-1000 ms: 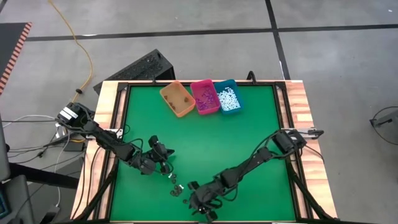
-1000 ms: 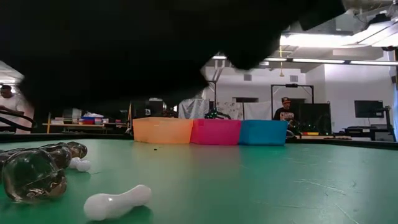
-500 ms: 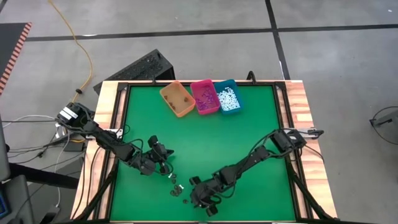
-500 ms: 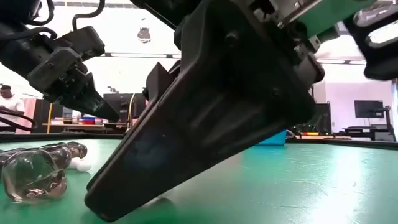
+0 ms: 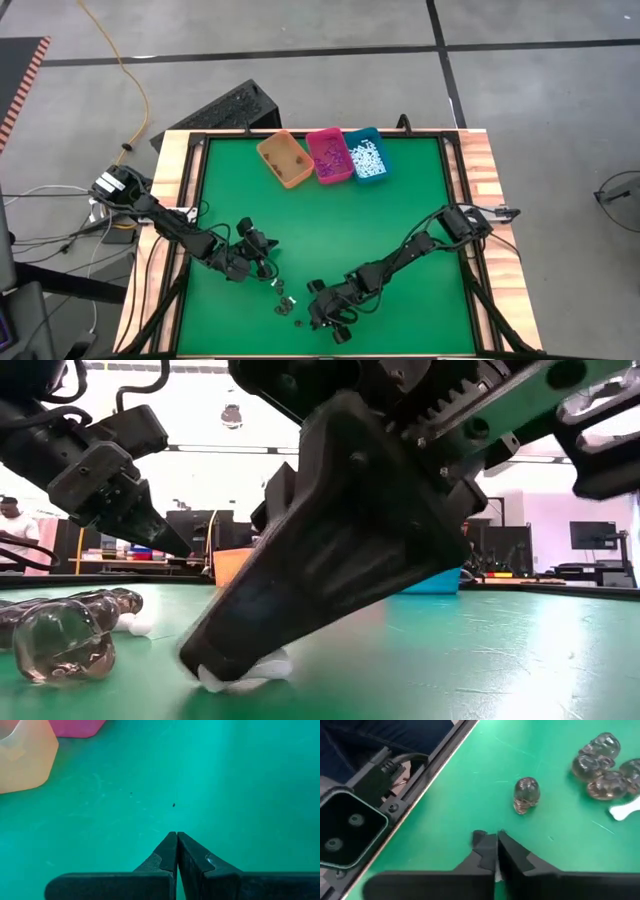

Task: Sort Halloween decoration
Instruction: Put the white bone toy into the blue bin

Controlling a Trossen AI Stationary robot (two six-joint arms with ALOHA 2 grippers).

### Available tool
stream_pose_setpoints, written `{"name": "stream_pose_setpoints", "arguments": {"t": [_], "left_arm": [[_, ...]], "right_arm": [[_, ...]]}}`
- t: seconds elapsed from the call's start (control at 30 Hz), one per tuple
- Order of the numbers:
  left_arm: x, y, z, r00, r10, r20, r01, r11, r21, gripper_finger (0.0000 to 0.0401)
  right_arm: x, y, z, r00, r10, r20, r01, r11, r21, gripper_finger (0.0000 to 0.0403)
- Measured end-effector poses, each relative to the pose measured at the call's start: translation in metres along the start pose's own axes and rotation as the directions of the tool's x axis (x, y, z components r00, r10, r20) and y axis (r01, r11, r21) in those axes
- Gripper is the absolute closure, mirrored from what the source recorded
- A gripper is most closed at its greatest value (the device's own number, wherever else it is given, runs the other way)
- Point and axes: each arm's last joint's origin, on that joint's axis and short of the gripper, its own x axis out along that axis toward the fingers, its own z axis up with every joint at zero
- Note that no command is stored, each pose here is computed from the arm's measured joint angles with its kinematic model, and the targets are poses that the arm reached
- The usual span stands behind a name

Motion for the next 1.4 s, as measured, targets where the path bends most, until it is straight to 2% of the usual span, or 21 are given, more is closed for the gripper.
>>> {"name": "stream_pose_setpoints", "arguments": {"t": [0.13,0.3,0.5,0.73,0.93,1.13,1.27,1.4], "left_arm": [[0.0,0.0,0.0,1.0,0.002,0.0,-0.002,1.0,-0.007,0.0401],[0.0,0.0,-0.001,1.0,0.001,-0.005,-0.001,1.0,-0.01,0.0401],[0.0,0.0,-0.001,1.0,0.001,-0.006,-0.001,1.0,-0.01,0.0401],[0.0,0.001,-0.001,1.0,0.003,-0.01,-0.004,1.0,-0.002,0.0401],[-0.001,0.0,-0.002,1.0,-0.002,-0.012,0.003,1.0,0.004,0.0401],[-0.004,-0.003,-0.004,1.0,-0.018,-0.012,0.018,1.0,0.006,0.0401],[-0.005,-0.004,-0.004,1.0,-0.018,-0.008,0.018,1.0,0.004,0.0401],[-0.005,-0.003,-0.004,1.0,-0.006,0.002,0.006,1.0,0.002,0.0401]], "right_arm": [[0.0,-0.003,-0.001,1.0,-0.003,-0.008,0.004,1.0,0.023,0.0387],[-0.003,-0.008,0.004,0.999,-0.007,0.036,0.004,0.998,0.065,0.0385],[-0.019,-0.015,0.017,0.998,-0.023,0.061,0.02,0.998,0.059,0.0385],[-0.051,-0.03,0.034,0.992,-0.114,0.056,0.113,0.993,0.029,0.0386],[-0.085,-0.048,0.029,0.976,-0.219,0.013,0.219,0.976,0.015,0.0386],[-0.144,-0.078,0.006,0.918,-0.395,0.035,0.389,0.914,0.12,0.0386],[-0.19,-0.101,-0.006,0.809,-0.586,0.046,0.573,0.803,0.165,0.0386],[-0.234,-0.13,-0.019,0.694,-0.72,0.009,0.705,0.681,0.199,0.0386]]}}
